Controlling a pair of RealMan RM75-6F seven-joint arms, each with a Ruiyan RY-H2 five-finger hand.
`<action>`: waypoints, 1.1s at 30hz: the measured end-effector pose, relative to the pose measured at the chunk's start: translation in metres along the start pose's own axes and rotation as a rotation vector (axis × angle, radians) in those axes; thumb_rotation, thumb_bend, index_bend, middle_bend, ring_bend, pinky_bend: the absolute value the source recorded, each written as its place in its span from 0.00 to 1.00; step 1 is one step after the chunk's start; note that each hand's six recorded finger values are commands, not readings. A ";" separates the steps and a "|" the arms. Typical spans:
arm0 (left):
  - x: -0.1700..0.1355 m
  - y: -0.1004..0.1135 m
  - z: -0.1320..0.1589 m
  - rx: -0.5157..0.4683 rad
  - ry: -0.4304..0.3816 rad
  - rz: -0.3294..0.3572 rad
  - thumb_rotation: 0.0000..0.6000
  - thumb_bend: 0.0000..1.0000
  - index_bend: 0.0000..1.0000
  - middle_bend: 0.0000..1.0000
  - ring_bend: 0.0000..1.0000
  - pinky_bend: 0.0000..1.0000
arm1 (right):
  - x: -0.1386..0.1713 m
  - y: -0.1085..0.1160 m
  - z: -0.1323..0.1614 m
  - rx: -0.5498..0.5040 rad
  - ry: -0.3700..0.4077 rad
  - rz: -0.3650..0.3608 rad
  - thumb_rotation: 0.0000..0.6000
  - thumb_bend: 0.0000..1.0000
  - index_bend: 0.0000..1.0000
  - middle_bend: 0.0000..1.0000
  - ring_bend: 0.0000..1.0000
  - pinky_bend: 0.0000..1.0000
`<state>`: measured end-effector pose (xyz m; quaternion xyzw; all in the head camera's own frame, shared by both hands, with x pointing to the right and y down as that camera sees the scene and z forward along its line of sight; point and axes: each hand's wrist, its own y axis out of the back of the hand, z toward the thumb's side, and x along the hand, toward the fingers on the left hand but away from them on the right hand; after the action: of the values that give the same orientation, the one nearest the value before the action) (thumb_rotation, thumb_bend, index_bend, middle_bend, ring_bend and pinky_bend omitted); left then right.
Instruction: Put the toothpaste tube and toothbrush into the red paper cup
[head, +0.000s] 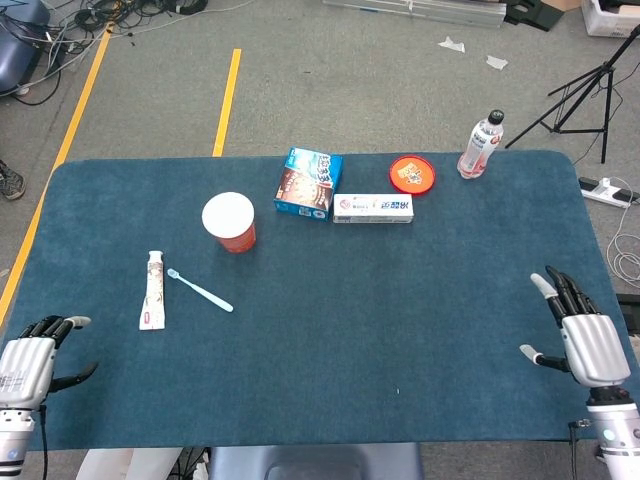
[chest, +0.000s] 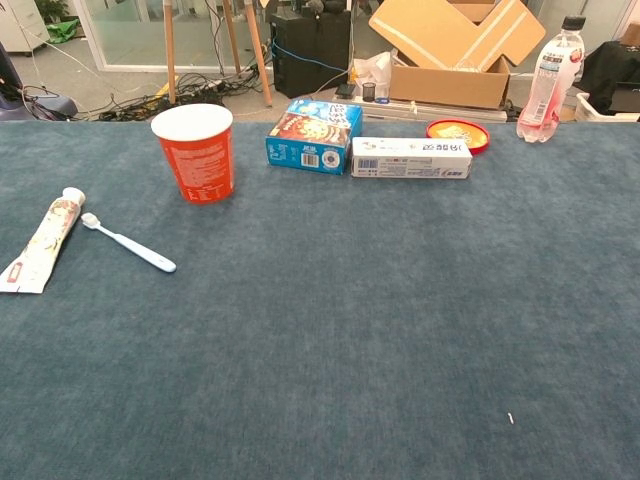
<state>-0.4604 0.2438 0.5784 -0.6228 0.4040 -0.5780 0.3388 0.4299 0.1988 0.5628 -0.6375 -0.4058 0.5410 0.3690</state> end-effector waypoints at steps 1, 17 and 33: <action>0.001 0.000 0.002 -0.005 -0.007 0.004 1.00 0.04 0.29 0.36 0.27 0.31 | 0.000 0.001 0.000 -0.002 -0.002 -0.004 1.00 0.00 0.00 0.00 0.00 0.24; 0.021 -0.001 0.043 -0.023 -0.064 -0.076 1.00 0.00 0.06 0.06 0.08 0.09 | 0.006 0.010 -0.001 -0.015 -0.002 -0.024 1.00 0.00 0.00 0.00 0.00 0.24; 0.079 -0.034 0.079 -0.010 -0.119 -0.141 1.00 0.00 0.00 0.00 0.00 0.00 | 0.005 0.008 -0.006 -0.014 -0.014 -0.003 1.00 0.00 0.00 0.00 0.00 0.24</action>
<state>-0.3778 0.1850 0.6360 -0.6846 0.3413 -0.5603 0.3175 0.4367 0.2001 0.5546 -0.6357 -0.4128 0.5421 0.3627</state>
